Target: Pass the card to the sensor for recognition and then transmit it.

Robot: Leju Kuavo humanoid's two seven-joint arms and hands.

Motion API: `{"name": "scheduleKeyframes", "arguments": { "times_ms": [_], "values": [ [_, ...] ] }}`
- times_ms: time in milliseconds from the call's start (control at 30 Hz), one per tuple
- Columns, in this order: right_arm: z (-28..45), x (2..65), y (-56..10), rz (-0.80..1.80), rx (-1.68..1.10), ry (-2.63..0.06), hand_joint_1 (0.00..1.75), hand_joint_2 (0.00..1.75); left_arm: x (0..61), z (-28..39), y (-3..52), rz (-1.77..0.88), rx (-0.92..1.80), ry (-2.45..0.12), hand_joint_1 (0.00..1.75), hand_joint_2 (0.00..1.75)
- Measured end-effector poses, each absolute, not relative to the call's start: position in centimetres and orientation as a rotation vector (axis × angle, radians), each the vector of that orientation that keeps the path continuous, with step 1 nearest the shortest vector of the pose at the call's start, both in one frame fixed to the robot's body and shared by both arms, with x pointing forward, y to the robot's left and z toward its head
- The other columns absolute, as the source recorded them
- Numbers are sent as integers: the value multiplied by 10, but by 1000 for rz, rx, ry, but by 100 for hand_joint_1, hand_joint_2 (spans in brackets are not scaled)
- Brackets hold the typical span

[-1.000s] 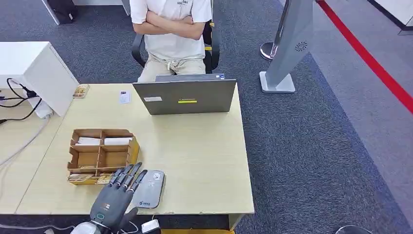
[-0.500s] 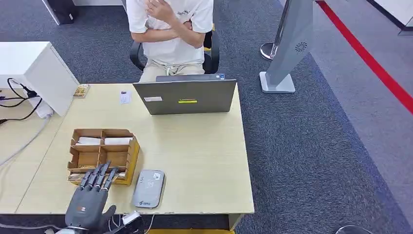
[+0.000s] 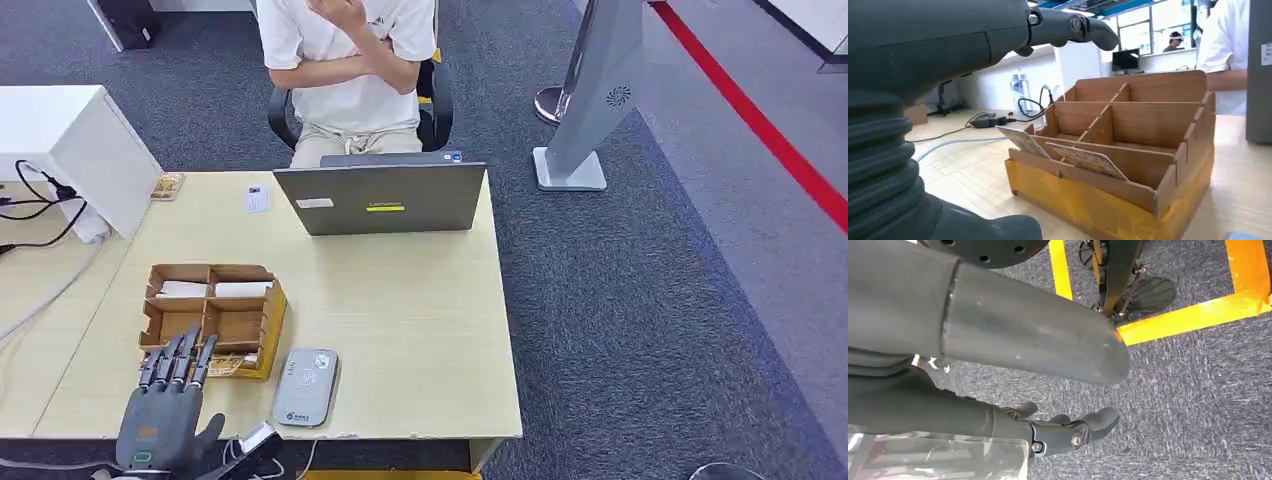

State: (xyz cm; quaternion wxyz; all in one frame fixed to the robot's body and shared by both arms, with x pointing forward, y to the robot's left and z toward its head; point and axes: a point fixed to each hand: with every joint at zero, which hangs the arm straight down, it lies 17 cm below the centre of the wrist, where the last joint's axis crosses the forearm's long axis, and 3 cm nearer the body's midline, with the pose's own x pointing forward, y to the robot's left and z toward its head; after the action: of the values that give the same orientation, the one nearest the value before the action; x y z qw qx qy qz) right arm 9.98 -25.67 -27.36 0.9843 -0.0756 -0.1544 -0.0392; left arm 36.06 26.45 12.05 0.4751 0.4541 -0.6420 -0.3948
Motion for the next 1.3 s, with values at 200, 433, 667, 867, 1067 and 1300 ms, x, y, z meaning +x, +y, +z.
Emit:
{"name": "scheduleKeyframes", "arguments": {
  "times_ms": [200, 433, 667, 867, 1067, 1300],
  "values": [
    [-274, 99, -256, -77, -151, -308, 0, 0, 361, 126, 275, -920, 1151, -1565, 0, 175],
    [-274, 99, -253, -62, -148, -307, 0, 0, 363, 132, 288, -879, 1201, -1555, 0, 175],
    [-274, 99, -252, -48, -147, -306, 0, 0, 368, 129, 296, -872, 1219, -1533, 0, 175],
    [-274, 99, -251, -42, -145, -306, 0, 0, 373, 120, 300, -880, 1222, -1505, 0, 175],
    [-274, 99, -250, -37, -144, -306, 0, 0, 375, 114, 299, -895, 1218, -1495, 0, 175],
    [-274, 99, -249, -22, -139, -304, 0, 0, 385, 111, 295, -937, 1240, -1494, 0, 175]
  ]
}}
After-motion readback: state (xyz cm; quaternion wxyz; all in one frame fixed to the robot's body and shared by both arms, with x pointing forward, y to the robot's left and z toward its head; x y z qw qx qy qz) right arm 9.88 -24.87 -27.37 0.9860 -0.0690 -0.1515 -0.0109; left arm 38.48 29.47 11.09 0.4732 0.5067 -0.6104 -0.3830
